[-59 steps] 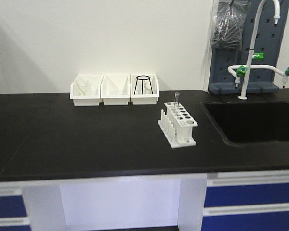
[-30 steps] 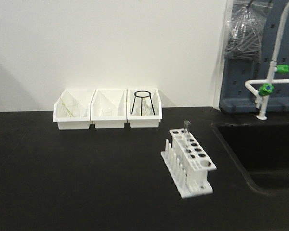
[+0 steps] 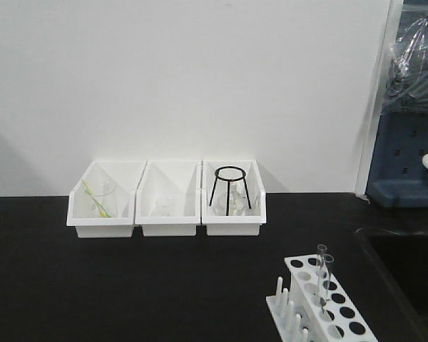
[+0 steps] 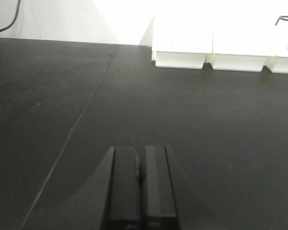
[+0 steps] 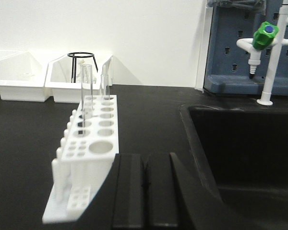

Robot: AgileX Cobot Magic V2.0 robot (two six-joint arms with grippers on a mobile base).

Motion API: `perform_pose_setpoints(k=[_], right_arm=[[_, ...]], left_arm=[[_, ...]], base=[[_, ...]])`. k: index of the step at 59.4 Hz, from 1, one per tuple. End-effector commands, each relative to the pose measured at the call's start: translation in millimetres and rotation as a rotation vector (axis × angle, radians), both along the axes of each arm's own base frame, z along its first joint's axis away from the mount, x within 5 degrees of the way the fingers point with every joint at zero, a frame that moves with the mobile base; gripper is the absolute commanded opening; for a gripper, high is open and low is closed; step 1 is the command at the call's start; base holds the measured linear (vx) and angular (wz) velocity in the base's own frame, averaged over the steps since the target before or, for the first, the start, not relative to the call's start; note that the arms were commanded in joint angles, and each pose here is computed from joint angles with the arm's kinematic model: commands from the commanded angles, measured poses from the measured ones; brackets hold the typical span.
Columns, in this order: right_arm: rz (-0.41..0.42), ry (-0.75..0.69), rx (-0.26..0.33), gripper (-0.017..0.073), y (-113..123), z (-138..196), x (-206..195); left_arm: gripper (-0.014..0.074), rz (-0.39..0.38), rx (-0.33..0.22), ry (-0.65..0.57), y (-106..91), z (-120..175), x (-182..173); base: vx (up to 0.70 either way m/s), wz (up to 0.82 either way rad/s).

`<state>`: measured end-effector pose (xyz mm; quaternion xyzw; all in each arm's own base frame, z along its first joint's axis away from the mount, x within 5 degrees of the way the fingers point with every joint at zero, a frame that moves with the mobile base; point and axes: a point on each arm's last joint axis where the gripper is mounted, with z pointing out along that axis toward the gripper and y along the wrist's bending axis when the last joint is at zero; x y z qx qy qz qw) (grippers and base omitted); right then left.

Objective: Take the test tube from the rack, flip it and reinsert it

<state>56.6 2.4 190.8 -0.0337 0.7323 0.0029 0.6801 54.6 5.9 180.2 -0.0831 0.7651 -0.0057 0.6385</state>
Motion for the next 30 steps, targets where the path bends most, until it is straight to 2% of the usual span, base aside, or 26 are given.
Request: perform_pose_setpoints(k=[1, 13, 30], right_arm=[[0.003, -0.091, -0.003, -0.0008, 0.4, 7.5, -0.5], [0.003, -0.091, -0.003, -0.0008, 0.4, 7.5, -0.5], [0.003, -0.091, -0.003, -0.0008, 0.4, 7.5, -0.5]], left_arm=[[-0.0006, -0.011, 0.003, -0.088, -0.8, 7.0, 0.5], [-0.0006, -0.011, 0.003, -0.088, -0.8, 7.0, 0.5], [-0.0006, -0.011, 0.003, -0.088, -0.8, 7.0, 0.5]], base=[[0.34, -0.01], [0.23, -0.01], [0.09, -0.01]])
